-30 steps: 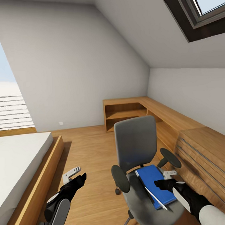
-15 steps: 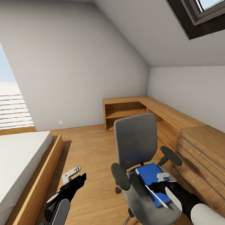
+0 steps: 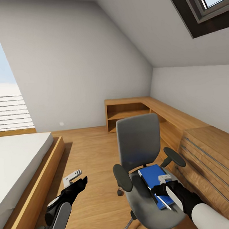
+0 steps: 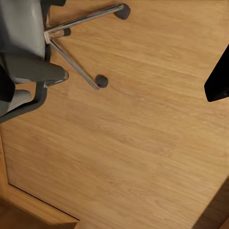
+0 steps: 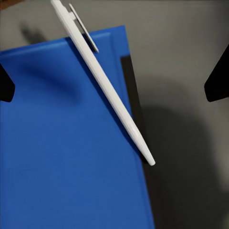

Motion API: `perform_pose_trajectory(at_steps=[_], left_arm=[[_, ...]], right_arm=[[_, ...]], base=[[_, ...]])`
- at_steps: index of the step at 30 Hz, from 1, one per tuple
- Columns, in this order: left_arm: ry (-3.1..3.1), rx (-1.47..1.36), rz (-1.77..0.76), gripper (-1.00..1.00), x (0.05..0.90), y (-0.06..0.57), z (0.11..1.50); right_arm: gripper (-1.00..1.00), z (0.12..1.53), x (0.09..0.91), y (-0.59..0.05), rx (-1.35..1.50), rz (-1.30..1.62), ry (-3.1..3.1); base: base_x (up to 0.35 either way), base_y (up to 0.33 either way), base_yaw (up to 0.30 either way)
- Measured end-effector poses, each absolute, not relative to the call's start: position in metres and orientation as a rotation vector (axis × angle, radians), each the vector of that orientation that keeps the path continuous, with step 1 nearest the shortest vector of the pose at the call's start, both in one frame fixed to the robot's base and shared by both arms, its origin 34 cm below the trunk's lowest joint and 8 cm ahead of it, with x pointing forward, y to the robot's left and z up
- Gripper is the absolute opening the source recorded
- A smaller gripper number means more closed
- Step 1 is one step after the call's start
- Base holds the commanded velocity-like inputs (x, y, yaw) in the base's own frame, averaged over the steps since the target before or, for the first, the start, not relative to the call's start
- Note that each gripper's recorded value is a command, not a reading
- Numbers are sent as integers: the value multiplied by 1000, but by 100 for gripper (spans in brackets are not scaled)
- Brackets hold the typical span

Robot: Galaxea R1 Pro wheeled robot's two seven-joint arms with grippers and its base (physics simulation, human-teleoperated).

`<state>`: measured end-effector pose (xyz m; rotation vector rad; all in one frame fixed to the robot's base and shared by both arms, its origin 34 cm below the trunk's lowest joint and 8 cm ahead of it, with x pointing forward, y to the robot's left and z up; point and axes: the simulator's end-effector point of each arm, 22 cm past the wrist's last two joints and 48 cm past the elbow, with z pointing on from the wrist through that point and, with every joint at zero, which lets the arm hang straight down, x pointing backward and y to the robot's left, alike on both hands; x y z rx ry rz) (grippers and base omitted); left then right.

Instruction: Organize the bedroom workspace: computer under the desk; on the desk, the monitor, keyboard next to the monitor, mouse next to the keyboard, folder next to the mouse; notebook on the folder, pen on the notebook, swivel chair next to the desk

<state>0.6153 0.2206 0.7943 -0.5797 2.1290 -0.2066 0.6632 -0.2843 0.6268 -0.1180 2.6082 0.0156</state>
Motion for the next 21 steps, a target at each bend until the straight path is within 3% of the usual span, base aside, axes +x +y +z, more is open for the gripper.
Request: perform_pose_trajectory(at_steps=[21], left_arm=[[2131,-580,-206,100,612,221,755]], right_arm=[[100,590,661,-287,-115,12,2603]], base=[[0,0,0]])
